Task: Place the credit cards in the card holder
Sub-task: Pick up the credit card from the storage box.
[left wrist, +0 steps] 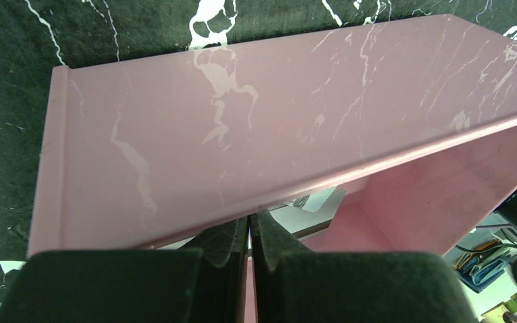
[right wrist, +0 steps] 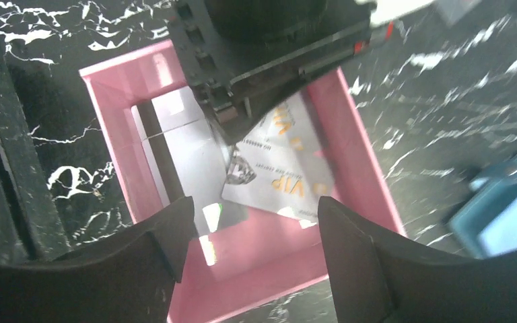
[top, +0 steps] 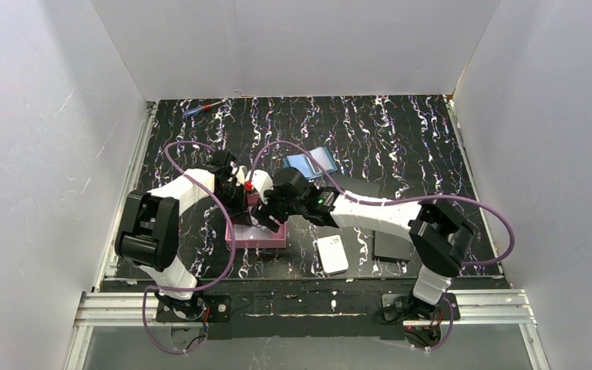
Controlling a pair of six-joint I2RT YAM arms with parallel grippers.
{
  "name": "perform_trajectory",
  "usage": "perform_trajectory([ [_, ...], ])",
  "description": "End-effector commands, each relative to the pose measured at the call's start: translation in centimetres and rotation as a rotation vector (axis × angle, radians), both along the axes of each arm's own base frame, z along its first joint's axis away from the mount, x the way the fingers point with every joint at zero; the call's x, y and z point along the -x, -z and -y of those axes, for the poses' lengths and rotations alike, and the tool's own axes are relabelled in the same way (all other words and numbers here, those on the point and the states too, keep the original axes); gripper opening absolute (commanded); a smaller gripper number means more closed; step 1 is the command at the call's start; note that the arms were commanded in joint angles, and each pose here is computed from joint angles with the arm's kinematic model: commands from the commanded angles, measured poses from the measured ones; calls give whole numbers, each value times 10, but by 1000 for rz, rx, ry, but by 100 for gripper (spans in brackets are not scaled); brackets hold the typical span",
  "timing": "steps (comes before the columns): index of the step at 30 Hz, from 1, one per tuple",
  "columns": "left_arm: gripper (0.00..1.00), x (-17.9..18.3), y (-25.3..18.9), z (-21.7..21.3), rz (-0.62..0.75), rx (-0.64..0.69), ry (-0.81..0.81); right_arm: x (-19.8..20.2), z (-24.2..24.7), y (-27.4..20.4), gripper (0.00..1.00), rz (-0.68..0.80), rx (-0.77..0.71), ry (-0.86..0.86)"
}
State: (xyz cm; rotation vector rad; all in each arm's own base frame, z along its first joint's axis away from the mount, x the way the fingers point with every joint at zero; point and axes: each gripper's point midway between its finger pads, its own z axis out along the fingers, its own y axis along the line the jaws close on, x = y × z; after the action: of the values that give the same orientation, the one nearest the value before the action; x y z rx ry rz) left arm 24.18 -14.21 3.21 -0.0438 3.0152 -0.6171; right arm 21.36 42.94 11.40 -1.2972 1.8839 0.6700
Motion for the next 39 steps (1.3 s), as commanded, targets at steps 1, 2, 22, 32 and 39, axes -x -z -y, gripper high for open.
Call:
perform_trajectory([
  [1, 0, 12, 13, -5, -57, -30, 9, -10, -8, -50, 77, 336, -56, -252],
  [2, 0, 12, 14, -5, -60, -29, 10, -9, -5, -48, 77, 373, -36, -293],
  [22, 0, 12, 12, 1, -64, 7, 12, 9, 7, 5, 68, 511, 191, -966],
  [32, 0, 11, 12, 1, -58, 5, 11, 3, 11, 34, 66, 488, 351, -1026],
  [39, 0, 10, 10, 1, -51, 4, 13, 7, 17, 52, 73, 506, 497, -1087],
])
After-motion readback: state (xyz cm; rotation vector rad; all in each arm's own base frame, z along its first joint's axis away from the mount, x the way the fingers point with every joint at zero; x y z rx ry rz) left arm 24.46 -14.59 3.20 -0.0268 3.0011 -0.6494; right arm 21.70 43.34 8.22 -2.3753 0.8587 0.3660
